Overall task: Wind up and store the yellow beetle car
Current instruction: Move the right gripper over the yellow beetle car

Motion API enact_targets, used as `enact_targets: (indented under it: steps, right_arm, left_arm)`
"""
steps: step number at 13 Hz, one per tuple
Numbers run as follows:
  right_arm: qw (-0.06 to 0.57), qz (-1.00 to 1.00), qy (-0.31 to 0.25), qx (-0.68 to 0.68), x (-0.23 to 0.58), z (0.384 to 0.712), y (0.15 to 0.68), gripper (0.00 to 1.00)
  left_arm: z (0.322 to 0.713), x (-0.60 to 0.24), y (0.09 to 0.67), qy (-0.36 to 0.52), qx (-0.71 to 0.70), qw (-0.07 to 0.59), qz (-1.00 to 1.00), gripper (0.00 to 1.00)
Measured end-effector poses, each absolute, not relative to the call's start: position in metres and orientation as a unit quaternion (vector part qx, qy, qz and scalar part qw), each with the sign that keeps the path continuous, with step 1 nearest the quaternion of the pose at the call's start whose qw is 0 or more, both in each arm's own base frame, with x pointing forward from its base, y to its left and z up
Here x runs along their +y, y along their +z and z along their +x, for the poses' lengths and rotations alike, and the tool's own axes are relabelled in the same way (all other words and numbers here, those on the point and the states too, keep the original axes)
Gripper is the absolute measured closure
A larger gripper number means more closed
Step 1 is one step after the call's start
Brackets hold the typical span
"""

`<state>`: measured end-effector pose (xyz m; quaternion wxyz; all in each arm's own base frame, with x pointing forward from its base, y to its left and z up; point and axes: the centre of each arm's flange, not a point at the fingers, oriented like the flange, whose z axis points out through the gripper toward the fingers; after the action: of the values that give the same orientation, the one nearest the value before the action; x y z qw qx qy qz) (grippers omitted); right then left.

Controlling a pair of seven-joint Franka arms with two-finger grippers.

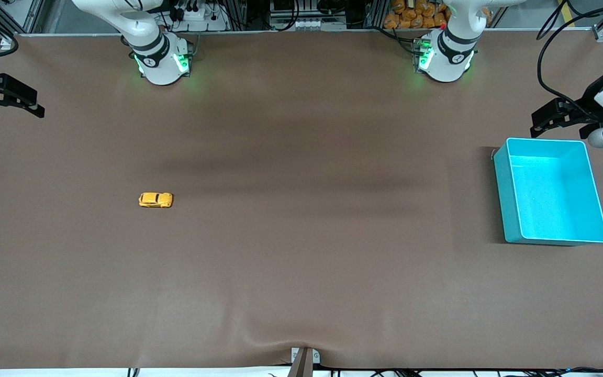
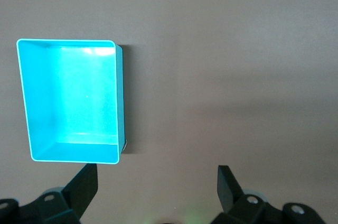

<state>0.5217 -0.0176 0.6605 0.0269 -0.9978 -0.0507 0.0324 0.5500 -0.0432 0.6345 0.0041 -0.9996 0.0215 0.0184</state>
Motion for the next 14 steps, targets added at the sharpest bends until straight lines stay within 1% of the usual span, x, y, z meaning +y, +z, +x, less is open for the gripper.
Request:
enact_targets:
  steps: [3,5,9,12,14]
  right_arm:
    - [0.027,-0.998,0.037,-0.051,-0.017,0.523,0.656,0.00]
    - [0.028,-0.997,0.049,-0.057,-0.010,0.528,0.636,0.00]
    - [0.026,-0.993,0.071,-0.094,0.025,0.544,0.550,0.00]
    - [0.025,-0.984,0.052,-0.166,0.041,0.548,0.482,0.00]
    - [0.023,-0.974,0.038,-0.221,0.046,0.544,0.437,0.00]
  left_arm:
    - [0.550,-0.043,0.635,0.018,0.022,0.004,-1.000,0.00]
    - [0.550,-0.043,0.635,0.018,0.022,0.004,-1.000,0.00]
    - [0.550,-0.037,0.636,0.017,0.016,0.004,-1.000,0.00]
    - [0.550,-0.036,0.636,0.017,0.012,0.004,-1.000,0.00]
    - [0.550,-0.037,0.636,0.017,0.011,0.004,-1.000,0.00]
